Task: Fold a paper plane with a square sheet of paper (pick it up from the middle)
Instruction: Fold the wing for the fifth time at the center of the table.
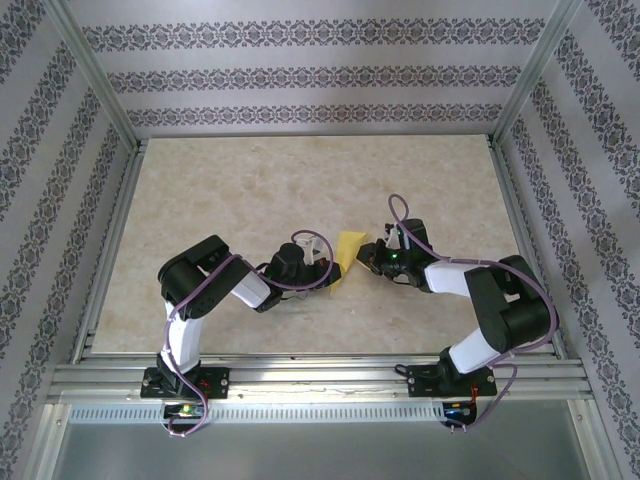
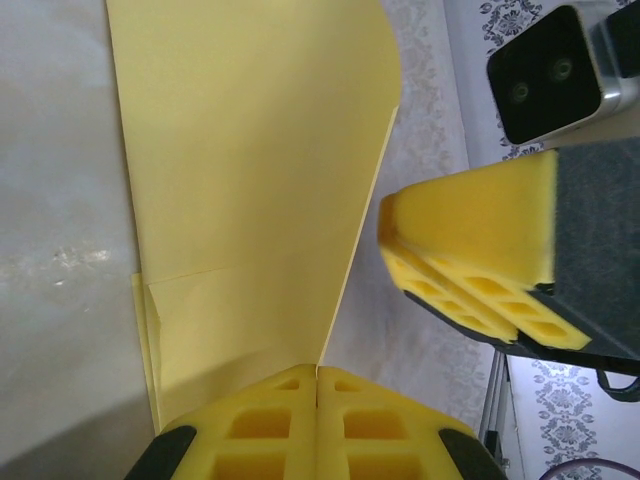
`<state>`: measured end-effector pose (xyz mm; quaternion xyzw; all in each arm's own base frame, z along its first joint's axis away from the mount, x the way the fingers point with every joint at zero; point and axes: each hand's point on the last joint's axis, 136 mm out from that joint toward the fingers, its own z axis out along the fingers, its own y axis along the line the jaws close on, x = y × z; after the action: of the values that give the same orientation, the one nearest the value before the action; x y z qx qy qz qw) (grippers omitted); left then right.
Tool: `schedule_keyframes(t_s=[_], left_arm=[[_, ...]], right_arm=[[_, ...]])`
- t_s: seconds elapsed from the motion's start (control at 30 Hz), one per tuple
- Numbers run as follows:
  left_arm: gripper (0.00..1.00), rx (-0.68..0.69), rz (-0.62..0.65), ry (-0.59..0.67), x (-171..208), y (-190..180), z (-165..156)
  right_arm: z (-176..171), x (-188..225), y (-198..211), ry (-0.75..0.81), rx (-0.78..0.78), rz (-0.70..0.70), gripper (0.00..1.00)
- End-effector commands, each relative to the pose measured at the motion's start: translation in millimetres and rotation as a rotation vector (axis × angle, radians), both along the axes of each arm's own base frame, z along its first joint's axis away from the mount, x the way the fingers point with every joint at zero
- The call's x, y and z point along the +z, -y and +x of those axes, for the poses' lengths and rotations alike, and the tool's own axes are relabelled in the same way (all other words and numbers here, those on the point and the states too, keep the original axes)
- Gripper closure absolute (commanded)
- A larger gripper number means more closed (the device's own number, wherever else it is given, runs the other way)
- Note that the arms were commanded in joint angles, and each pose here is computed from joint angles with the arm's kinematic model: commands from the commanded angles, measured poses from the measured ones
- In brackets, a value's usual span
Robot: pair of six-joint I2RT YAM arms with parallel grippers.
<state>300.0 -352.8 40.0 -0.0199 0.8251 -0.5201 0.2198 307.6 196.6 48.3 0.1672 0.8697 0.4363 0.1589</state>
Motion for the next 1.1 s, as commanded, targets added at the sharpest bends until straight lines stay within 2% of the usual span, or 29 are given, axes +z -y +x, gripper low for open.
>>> schedule_keyframes(t_s=[0.0, 0.03, 0.2, 0.3, 0.43, 0.57, 0.7, 0.9, 1.07], left_arm=[[1.0, 0.016, -0.023, 0.023, 8, -3, 7], [1.0, 0.002, -0.017, 0.032, 9, -2, 6], [1.0, -0.039, 0.102, 0.084, 8, -6, 3], [0.99, -0.091, 0.201, 0.131, 9, -8, 2], [0.98, -0.162, 0.37, 0.21, 5, -10, 1], [0.97, -0.209, 0.546, 0.273, 0, -18, 1], [0.97, -0.254, 0.657, 0.313, -3, -21, -2], [0.97, -0.294, 0.776, 0.367, -7, -23, -1], [0.97, -0.295, 0.763, 0.419, 0, -21, 0]], right_arm=[[6, 6, -4, 0.014, 0.011, 0.029, 0.85], [6, 6, -4, 0.014, 0.009, 0.029, 0.84], [8, 3, 14, -0.043, -0.085, -0.049, 0.6], [5, 6, 19, -0.066, -0.109, -0.103, 0.56], [-1, 10, 22, -0.144, -0.147, -0.128, 0.53], [2, 18, 22, -0.169, -0.183, -0.088, 0.5], [2, 26, 20, -0.202, -0.191, -0.077, 0.47], [7, 33, 19, -0.199, -0.219, -0.054, 0.46], [10, 23, 15, -0.25, -0.215, -0.026, 0.48]])
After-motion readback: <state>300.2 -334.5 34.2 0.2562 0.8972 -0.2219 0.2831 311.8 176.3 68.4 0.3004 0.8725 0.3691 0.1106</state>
